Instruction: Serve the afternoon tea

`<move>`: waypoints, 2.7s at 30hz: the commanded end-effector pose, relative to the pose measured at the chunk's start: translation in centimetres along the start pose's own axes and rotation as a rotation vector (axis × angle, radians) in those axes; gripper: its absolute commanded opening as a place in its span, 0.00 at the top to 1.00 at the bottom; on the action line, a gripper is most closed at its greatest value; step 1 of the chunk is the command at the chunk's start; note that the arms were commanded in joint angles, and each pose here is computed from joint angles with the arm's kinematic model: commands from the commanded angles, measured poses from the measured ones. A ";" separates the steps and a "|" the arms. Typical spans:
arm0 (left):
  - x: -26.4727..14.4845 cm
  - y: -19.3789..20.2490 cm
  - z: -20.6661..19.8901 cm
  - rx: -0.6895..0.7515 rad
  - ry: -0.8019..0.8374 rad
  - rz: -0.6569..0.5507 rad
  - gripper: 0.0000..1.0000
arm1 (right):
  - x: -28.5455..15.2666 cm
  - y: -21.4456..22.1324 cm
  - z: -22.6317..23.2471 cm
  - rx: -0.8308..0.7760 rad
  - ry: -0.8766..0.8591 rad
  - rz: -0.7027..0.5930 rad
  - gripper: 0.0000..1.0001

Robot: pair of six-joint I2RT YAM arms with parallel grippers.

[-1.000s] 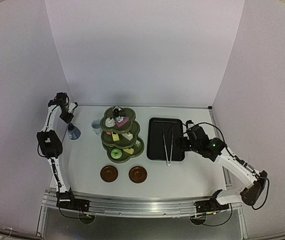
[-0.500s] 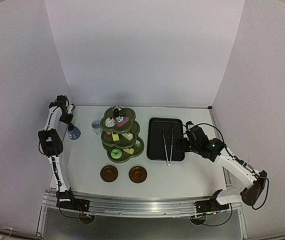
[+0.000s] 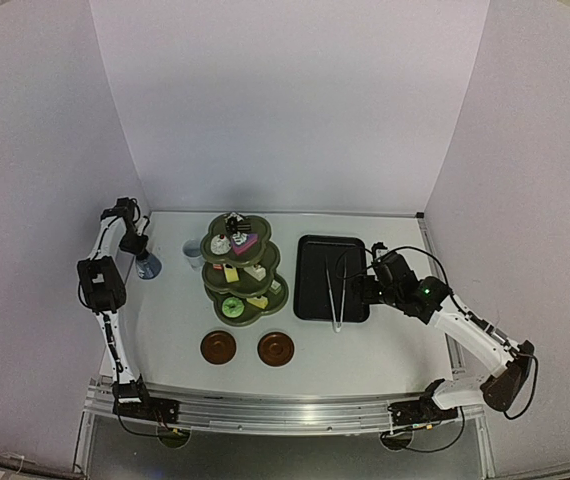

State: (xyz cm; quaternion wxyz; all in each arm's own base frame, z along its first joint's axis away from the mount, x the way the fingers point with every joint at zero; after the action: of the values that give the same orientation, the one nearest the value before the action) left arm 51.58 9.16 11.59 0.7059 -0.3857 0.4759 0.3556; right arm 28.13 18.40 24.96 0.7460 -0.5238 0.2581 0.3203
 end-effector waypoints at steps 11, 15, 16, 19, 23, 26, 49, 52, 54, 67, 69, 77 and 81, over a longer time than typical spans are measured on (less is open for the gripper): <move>0.5 0.3 0.0 -0.139 -0.006 -0.003 1.00 | -0.5 -1.0 0.6 0.014 -0.020 -0.022 0.18; -1.8 1.0 0.2 -0.206 -0.021 -0.021 1.00 | -0.3 -1.1 1.0 0.015 -0.030 -0.012 0.19; -2.2 1.4 -0.1 -0.223 -0.015 -0.019 1.00 | -0.3 -1.1 1.2 0.017 -0.034 -0.010 0.19; -4.1 2.5 -0.9 -0.281 -0.005 -0.044 1.00 | -0.3 -1.1 2.2 -0.005 -0.043 -0.015 0.19; -7.0 4.7 -2.9 -0.354 0.036 -0.069 1.00 | -0.9 -0.5 5.0 -0.097 -0.060 -0.043 0.19; -8.5 7.0 -4.7 -0.396 0.066 -0.052 1.00 | -1.0 0.7 7.6 -0.201 -0.084 -0.040 0.19; -24.8 14.6 -16.2 -0.389 0.089 -0.277 1.00 | -1.2 18.3 43.2 -0.920 -0.627 -0.469 0.19; -24.8 15.6 -17.5 -0.427 0.148 -0.284 1.00 | -0.9 18.5 44.4 -0.854 -0.676 -0.514 0.20; -24.9 15.8 -18.5 -0.442 0.196 -0.311 1.00 | -0.7 18.8 45.2 -0.813 -0.715 -0.539 0.22; -24.9 16.5 -20.1 -0.442 0.248 -0.357 1.00 | 3.0 21.0 46.3 -0.852 -0.679 -0.599 0.33; -24.8 16.4 -20.1 -0.439 0.247 -0.357 1.00 | 3.3 21.3 46.3 -0.855 -0.682 -0.593 0.37; -24.6 16.7 -20.2 -0.432 0.244 -0.343 1.00 | 3.7 21.3 46.4 -0.827 -0.673 -0.596 0.74; -24.6 17.1 -20.3 -0.424 0.239 -0.339 1.00 | 3.8 21.2 46.5 -0.816 -0.689 -0.588 0.77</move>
State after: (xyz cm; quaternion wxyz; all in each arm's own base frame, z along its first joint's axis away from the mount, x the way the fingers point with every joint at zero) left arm 20.99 -3.99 24.67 0.5899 -0.6153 0.4190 0.3126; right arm 16.63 68.13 22.67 0.5563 -0.7028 -0.2895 0.3357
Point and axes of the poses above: each gripper's point midway between its finger pads, its own x axis out along the fingers, its own z axis along the line the jaws close on, y = z × x, the point moved 3 cm from there along -x, back along the fingers, and after that the axes turned 13 degrees about x, right-handed, at the moved point
